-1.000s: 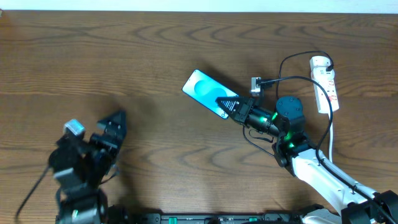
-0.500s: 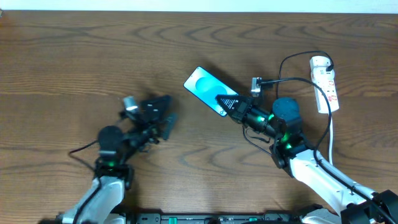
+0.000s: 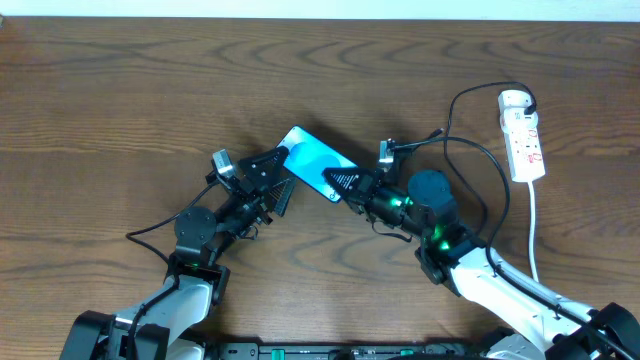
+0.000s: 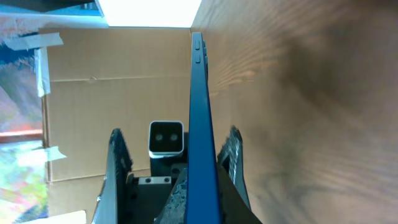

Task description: Plug charger to phone and switch on socket

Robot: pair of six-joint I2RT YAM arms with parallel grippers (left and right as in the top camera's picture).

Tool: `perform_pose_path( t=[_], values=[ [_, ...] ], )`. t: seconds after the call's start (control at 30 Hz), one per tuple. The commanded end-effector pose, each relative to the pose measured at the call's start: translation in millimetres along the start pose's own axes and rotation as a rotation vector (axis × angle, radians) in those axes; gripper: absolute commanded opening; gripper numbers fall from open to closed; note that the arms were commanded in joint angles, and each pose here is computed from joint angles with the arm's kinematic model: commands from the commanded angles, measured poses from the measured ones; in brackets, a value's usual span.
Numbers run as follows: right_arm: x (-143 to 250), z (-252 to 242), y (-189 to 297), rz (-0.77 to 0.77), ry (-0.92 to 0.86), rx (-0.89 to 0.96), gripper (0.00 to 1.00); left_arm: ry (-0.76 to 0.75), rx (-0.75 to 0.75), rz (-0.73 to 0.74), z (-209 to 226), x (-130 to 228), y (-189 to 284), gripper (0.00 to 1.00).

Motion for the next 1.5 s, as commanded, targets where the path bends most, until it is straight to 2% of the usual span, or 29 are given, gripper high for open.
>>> perform_pose_path(
  t=[0.0, 0.13, 0.27, 0.4, 0.6, 0.73, 0.87, 1.03, 1.13, 1.37, 1.47],
  values=[
    [7.7, 11.1, -2.7, 0.01, -0.087, -0.029, 0.01, -0.007, 0.014, -0.03, -4.3, -4.8, -2.1, 0.9],
    [16.9, 10.7, -5.5, 0.027, -0.104, -0.026, 0.01, -0.006, 0.014, -0.048, -4.3, -7.6, -2.0, 0.89],
    [16.3, 5.0, -6.9, 0.001, -0.112, -0.003, 0.01, -0.001, 0.018, -0.058, -6.0, -9.7, -2.7, 0.8],
    [9.5, -3.9, -7.2, -0.053, -0.152, 0.032, 0.01, -0.009, 0.034, -0.058, -12.4, -11.1, -5.8, 0.75],
    [3.2, -4.5, -6.8, -0.095, -0.185, 0.029, 0.01, -0.015, 0.05, -0.025, -24.3, -5.0, -17.9, 0.75],
    [-0.3, -4.6, -6.4, -0.118, -0.184, 0.028, 0.01, 0.068, -0.008, 0.002, -17.7, 0.6, -27.6, 0.7],
    [-6.4, -5.0, -5.6, -0.157, -0.095, 0.033, 0.01, 0.081, -0.034, 0.032, -16.9, 6.8, -33.8, 0.68],
    [-7.1, -5.5, -5.4, -0.163, -0.134, 0.032, 0.01, 0.082, -0.034, 0.045, -17.3, 9.3, -34.2, 0.62],
    [0.6, -3.2, -6.5, -0.112, -0.209, 0.021, 0.01, 0.109, -0.039, 0.065, -16.5, 12.5, -34.0, 0.61],
    [18.6, -0.4, -7.4, 0.01, -0.138, 0.021, 0.01, 0.111, -0.033, 0.1, -20.4, 16.7, -35.8, 0.52],
    [25.6, 0.0, -7.2, 0.056, -0.143, 0.023, 0.01, 0.136, -0.085, 0.101, -9.2, 17.2, -35.7, 0.48]
  ],
)
Point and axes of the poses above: each gripper's point midway between its finger pads, its own y axis back along the fingers, its own z axis along the line the jaws close on, x = y × z, the point moved 2 cm from there along y, back along the fingers, and after that the axes turned 8 degrees about -y, right-handed, at the moved point
